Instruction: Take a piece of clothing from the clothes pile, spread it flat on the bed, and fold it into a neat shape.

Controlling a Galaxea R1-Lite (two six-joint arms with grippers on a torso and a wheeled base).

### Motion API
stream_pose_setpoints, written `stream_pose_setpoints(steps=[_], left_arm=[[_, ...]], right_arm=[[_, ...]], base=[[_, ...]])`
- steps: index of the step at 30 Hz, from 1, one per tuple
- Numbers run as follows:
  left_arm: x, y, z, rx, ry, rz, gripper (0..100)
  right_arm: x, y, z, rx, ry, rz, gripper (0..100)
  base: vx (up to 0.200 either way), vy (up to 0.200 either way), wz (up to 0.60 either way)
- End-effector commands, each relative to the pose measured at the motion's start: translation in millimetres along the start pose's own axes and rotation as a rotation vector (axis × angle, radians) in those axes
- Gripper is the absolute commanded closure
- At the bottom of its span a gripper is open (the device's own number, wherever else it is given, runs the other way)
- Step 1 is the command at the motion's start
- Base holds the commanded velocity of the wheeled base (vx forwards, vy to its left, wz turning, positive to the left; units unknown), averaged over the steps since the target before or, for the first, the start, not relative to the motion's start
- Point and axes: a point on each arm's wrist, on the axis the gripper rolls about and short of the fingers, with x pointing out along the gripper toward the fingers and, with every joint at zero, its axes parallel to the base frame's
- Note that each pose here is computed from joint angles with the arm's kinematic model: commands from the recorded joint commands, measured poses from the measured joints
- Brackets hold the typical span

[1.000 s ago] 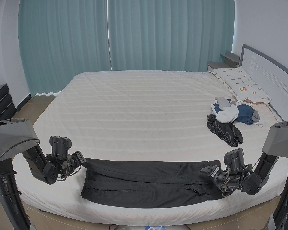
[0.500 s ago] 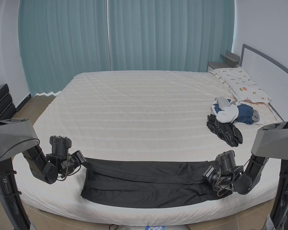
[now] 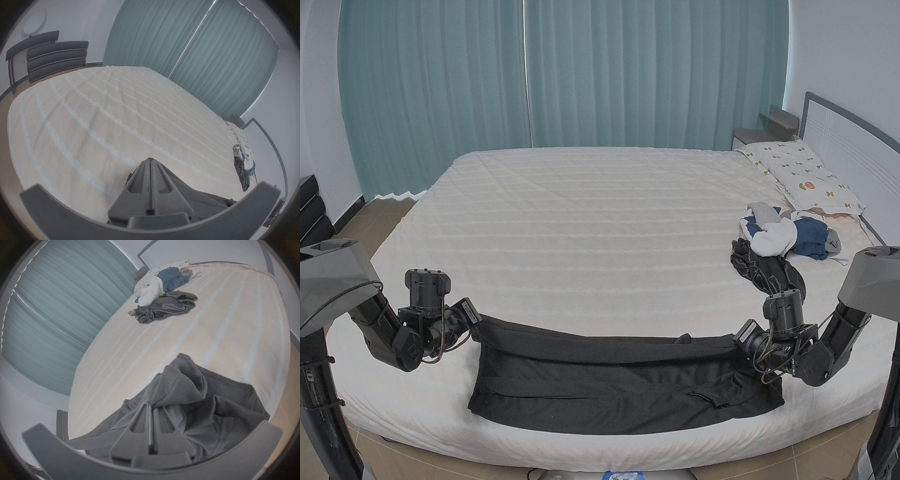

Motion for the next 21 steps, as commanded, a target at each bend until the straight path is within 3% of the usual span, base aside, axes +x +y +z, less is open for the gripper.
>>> stream_pose_setpoints(steps=[1,10,11,17,21], left_arm=[[7.3,-10.9,13.4,-0.002,-0.016,-0.010,100],[39.2,-27.4,41.2,-0.022,-0.096,-0.023,100],[47.9,-31.2,46.1,-0.036,-0.136,-0.017,100],[46.9,-30.7,45.9,-0.117,-0.169,-0.041,100],[44.1,-15.1,27.7,-0.112,-0.124,-0.012,100]], right_arm=[[2.0,12.9,15.9,0.007,-0.048,0.053,100],[37.1,35.7,44.3,0.006,-0.138,0.131,100],[46.3,43.2,52.9,0.013,-0.173,0.157,100],[50.9,44.5,56.3,0.011,-0.217,0.201,100],[48.6,28.5,44.1,-0.046,-0.186,0.152,100]], base=[[0.000,0.000,0.00],[0.000,0.000,0.00],[0.000,0.000,0.00],[0.000,0.000,0.00],[0.000,0.000,0.00]])
